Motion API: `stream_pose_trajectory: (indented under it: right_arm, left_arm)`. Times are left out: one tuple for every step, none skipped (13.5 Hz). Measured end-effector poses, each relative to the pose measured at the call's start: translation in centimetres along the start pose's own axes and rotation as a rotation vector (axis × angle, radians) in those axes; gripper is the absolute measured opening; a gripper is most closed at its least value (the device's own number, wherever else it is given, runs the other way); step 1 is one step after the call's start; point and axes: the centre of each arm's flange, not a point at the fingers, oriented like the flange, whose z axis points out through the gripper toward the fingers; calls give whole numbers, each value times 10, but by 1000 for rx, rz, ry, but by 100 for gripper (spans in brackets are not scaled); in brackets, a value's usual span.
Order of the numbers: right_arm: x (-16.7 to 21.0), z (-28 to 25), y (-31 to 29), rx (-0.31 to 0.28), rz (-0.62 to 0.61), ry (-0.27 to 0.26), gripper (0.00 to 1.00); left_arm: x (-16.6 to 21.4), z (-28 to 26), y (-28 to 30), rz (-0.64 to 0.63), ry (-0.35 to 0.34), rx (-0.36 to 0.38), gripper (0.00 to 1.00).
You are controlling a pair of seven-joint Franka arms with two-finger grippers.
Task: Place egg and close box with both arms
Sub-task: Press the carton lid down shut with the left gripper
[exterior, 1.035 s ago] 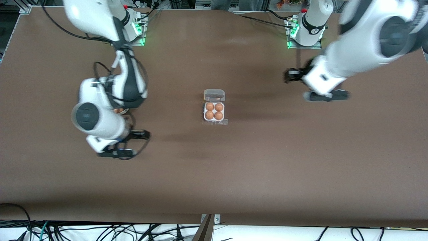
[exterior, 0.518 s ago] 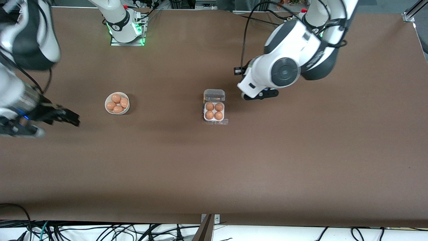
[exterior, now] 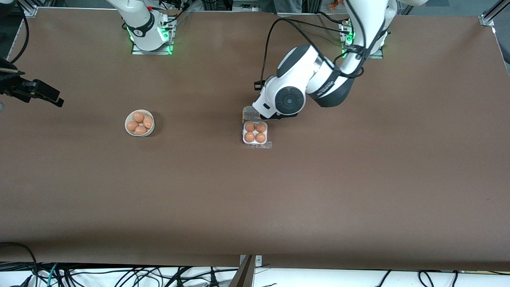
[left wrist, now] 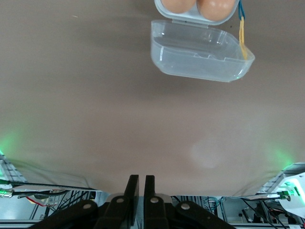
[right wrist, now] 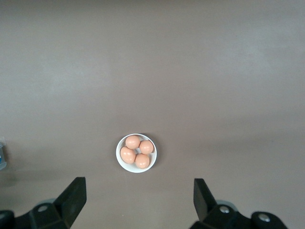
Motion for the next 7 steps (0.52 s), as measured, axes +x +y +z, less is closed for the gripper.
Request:
stream_pose_trajectory:
  right_arm:
    - [0, 2, -1, -2, 2, -3, 100]
    - [0, 5, -4, -5, 5, -9, 100]
    - [1, 8, -7, -8, 7, -14, 100]
    - [2, 11, -8, -10, 7, -18, 100]
    - [3, 14, -9, -12, 6, -23, 100]
    - [4, 17, -9, -13, 6, -28, 100]
    - [6, 20, -9, -14, 6, -33, 100]
  left_arm:
    - [4, 10, 7, 2, 8, -2, 11]
    - [9, 20, 13, 0, 18, -7, 8]
    - [14, 28, 18, -4, 25, -10, 8]
    - [18, 37, 23, -9, 31, -12, 8]
    - [22, 45, 28, -14, 40, -16, 8]
    - [26, 52, 32, -17, 51, -23, 8]
    - [31, 58, 35, -20, 58, -29, 8]
